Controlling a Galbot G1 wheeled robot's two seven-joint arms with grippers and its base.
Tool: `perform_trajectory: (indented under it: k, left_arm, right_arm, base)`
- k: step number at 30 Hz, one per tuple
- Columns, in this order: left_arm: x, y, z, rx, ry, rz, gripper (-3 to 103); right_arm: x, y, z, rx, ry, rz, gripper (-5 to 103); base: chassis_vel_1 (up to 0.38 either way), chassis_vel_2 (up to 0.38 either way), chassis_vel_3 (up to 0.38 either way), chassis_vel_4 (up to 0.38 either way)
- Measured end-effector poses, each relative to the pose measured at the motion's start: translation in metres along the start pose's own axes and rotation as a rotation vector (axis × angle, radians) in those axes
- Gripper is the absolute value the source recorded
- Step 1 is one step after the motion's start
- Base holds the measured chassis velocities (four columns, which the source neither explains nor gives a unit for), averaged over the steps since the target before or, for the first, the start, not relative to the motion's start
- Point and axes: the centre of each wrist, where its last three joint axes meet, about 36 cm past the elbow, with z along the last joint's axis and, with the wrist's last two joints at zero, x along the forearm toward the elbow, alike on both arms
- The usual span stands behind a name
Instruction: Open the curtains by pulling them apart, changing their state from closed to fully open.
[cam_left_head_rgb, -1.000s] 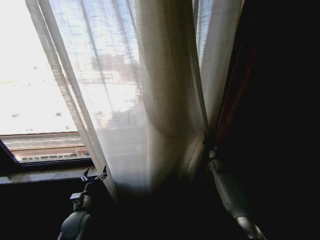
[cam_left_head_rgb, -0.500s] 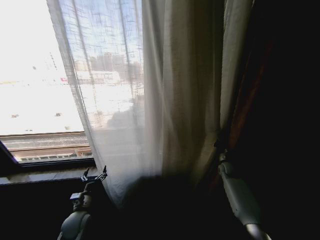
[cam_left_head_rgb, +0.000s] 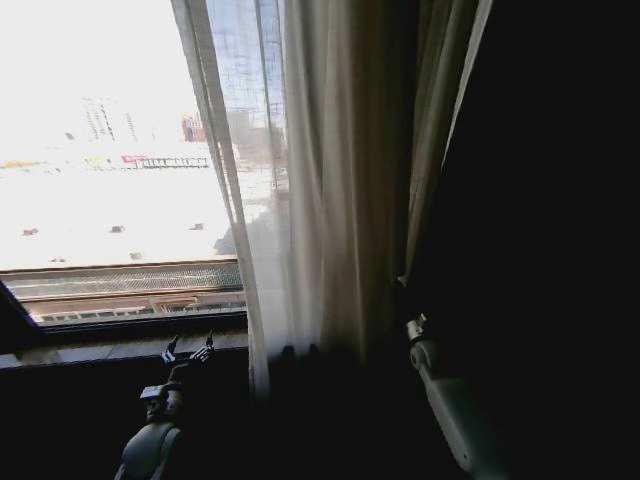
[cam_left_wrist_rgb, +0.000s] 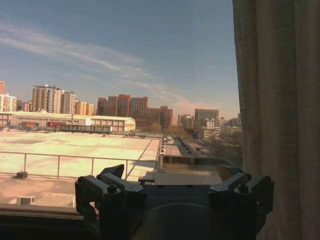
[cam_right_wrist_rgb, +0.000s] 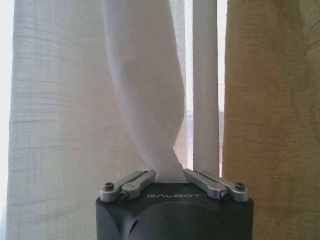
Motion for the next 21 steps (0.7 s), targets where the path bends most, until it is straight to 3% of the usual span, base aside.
perform_trajectory:
  k: [1,3,4,5,7,8,10,14,17,18,21]
  left_arm:
    - [0.0,0.0,0.0,0.0,0.0,0.0,100]
    - [0.0,0.0,0.0,0.0,0.0,0.0,100]
    - [0.0,0.0,0.0,0.0,0.0,0.0,100]
    - [0.0,0.0,0.0,0.0,0.0,0.0,100]
    - [0.0,0.0,0.0,0.0,0.0,0.0,100]
    - [0.0,0.0,0.0,0.0,0.0,0.0,100]
    - [0.0,0.0,0.0,0.0,0.0,0.0,100]
    - [0.0,0.0,0.0,0.0,0.0,0.0,100]
    - [0.0,0.0,0.0,0.0,0.0,0.0,100]
    - [0.0,0.0,0.0,0.0,0.0,0.0,100]
    - [0.0,0.0,0.0,0.0,0.0,0.0,100]
  right_arm:
    - [0.0,0.0,0.0,0.0,0.0,0.0,0]
    - [0.006,0.002,0.0,-0.016,0.008,-0.072,0]
    - [0.013,0.002,-0.002,-0.038,0.029,-0.169,-2]
    - [0.013,0.002,-0.002,-0.038,0.029,-0.169,-2]
    - [0.018,0.004,-0.003,-0.056,0.032,-0.247,8]
    - [0.02,0.005,-0.003,-0.059,0.032,-0.257,13]
    - [0.021,0.007,-0.004,-0.062,0.031,-0.262,13]
    - [0.031,0.015,-0.008,-0.072,0.039,-0.243,35]
    - [0.037,0.018,-0.01,-0.093,0.038,-0.239,40]
    - [0.044,0.021,-0.012,-0.11,0.034,-0.234,51]
    - [0.049,0.022,-0.015,-0.122,0.028,-0.234,56]
  base:
    - [0.0,0.0,0.0,0.0]
    - [0.0,0.0,0.0,0.0]
    - [0.0,0.0,0.0,0.0]
    - [0.0,0.0,0.0,0.0]
    - [0.0,0.0,0.0,0.0]
    - [0.0,0.0,0.0,0.0]
    - [0.0,0.0,0.0,0.0]
    - [0.0,0.0,0.0,0.0]
    - [0.0,0.0,0.0,0.0]
    - [0.0,0.0,0.0,0.0]
    - [0.0,0.0,0.0,0.0]
